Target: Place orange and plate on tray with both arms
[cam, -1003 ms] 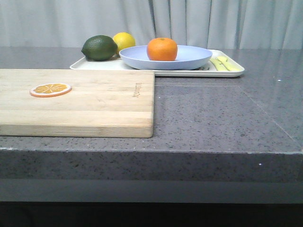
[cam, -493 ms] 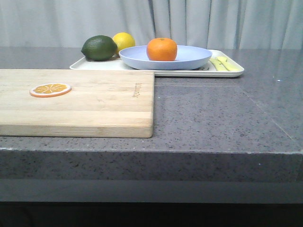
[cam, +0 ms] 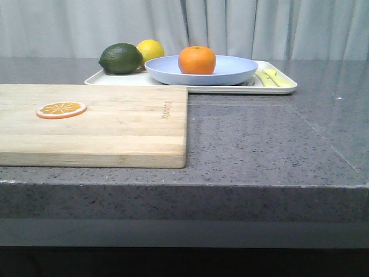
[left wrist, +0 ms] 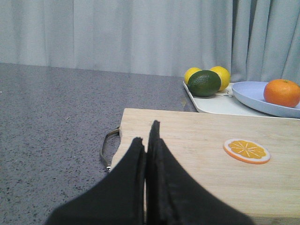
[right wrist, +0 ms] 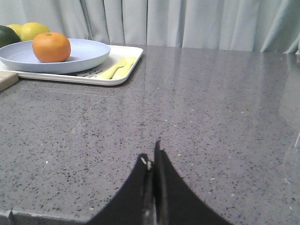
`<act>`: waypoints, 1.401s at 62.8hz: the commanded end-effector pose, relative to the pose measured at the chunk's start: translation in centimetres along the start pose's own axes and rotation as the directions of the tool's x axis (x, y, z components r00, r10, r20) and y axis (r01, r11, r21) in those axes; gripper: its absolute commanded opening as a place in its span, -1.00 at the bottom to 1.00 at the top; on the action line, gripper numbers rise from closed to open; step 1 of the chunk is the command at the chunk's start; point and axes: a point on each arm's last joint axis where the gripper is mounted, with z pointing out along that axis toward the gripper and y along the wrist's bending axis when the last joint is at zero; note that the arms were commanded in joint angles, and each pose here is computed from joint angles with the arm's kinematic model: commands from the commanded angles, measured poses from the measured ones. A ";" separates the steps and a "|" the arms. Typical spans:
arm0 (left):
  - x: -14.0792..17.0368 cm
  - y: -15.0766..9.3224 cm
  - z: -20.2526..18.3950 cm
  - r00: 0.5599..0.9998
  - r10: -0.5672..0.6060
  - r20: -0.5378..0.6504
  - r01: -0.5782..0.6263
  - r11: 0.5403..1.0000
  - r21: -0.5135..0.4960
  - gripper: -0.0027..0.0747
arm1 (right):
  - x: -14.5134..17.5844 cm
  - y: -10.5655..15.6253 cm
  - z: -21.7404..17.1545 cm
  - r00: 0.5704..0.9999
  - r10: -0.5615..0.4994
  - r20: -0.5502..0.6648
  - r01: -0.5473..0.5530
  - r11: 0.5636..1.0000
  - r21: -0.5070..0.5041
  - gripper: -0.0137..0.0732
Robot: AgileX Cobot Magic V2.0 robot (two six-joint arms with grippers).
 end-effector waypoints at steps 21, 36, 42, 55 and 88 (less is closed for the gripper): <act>0.0 0.0 -0.1 0.997 -0.005 0.076 0.005 1.000 0.000 -0.98 | -1.9 -0.1 -0.4 0.987 -0.006 0.158 0.002 1.000 0.024 -0.95; 0.0 0.0 -0.1 0.997 -0.005 0.076 0.005 1.000 0.000 -0.98 | -1.9 -0.3 -0.4 0.988 -0.010 0.157 0.001 0.999 0.054 -0.95; 0.0 0.0 -0.1 0.997 -0.005 0.076 0.005 1.000 0.000 -0.98 | -1.9 -0.3 -0.4 0.988 -0.004 0.156 -0.004 0.999 0.053 -0.95; 0.0 0.0 -0.1 0.997 -0.005 0.076 0.005 1.000 0.000 -0.98 | -1.9 -0.3 -0.4 0.987 0.042 0.157 -0.050 0.998 0.047 -0.95; 0.0 0.0 -0.1 0.997 -0.005 0.076 0.005 1.000 0.000 -0.98 | -1.9 -0.3 -0.4 0.987 0.043 0.157 -0.051 0.998 0.047 -0.95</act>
